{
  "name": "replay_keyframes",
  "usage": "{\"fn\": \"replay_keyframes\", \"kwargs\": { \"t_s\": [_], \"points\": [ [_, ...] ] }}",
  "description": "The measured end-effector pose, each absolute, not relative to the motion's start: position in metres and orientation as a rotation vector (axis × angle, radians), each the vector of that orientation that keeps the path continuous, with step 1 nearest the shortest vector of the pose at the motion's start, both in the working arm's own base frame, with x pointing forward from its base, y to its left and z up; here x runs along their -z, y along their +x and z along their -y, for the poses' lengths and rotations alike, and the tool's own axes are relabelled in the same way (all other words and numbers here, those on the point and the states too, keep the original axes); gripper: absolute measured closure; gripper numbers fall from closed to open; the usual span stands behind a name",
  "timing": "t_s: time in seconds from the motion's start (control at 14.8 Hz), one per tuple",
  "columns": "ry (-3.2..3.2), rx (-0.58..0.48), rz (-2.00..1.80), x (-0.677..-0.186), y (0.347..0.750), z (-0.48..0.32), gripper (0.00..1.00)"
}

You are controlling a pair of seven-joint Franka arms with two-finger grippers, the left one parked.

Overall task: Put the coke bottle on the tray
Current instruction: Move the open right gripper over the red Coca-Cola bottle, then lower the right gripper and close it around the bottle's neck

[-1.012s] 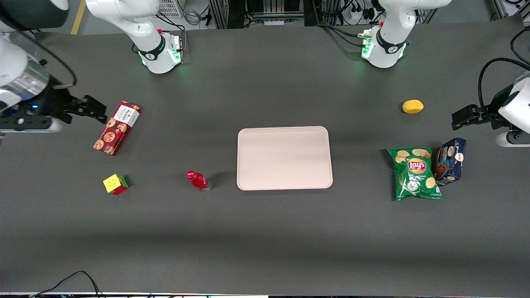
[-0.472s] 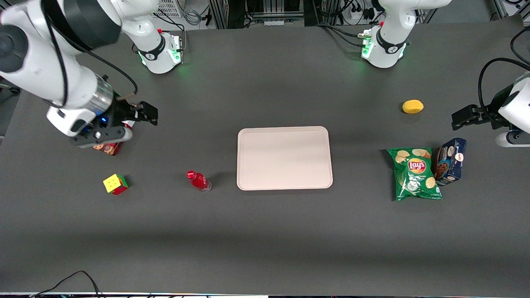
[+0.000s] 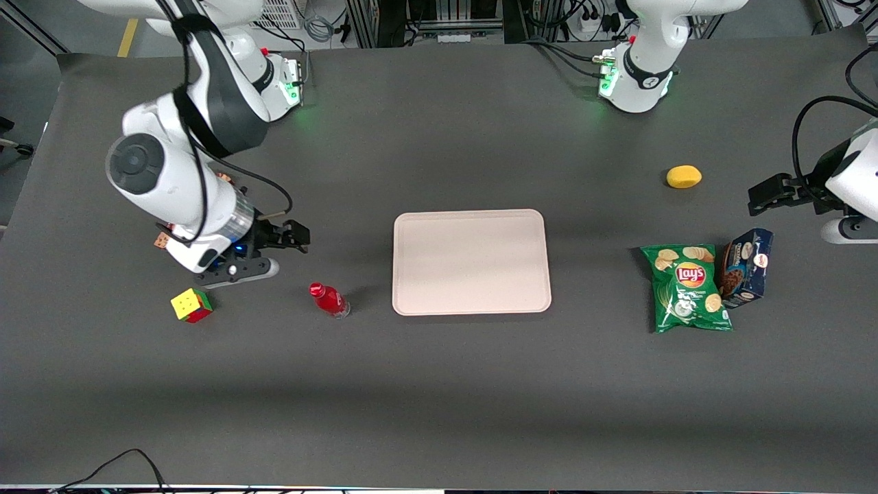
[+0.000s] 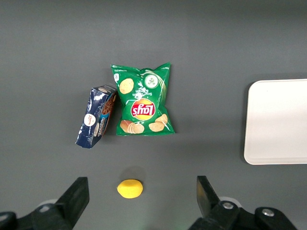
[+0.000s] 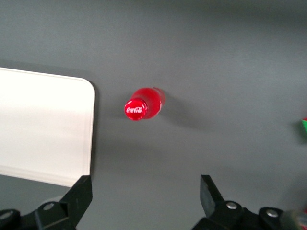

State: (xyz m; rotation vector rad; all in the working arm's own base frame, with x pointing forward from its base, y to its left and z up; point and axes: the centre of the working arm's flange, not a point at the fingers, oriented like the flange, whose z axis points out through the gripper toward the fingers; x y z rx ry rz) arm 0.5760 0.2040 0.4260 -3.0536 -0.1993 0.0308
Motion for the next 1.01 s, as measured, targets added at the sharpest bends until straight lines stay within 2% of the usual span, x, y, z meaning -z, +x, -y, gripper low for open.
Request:
{"fn": "replay_keyframes", "kwargs": {
  "t_s": [0.34, 1.01],
  "points": [
    [-3.076, -0.007, 0.220, -0.369, 0.582, -0.208, 0.00],
    [-3.113, 0.017, 0.198, -0.308, 0.590, -0.241, 0.00]
  ]
}}
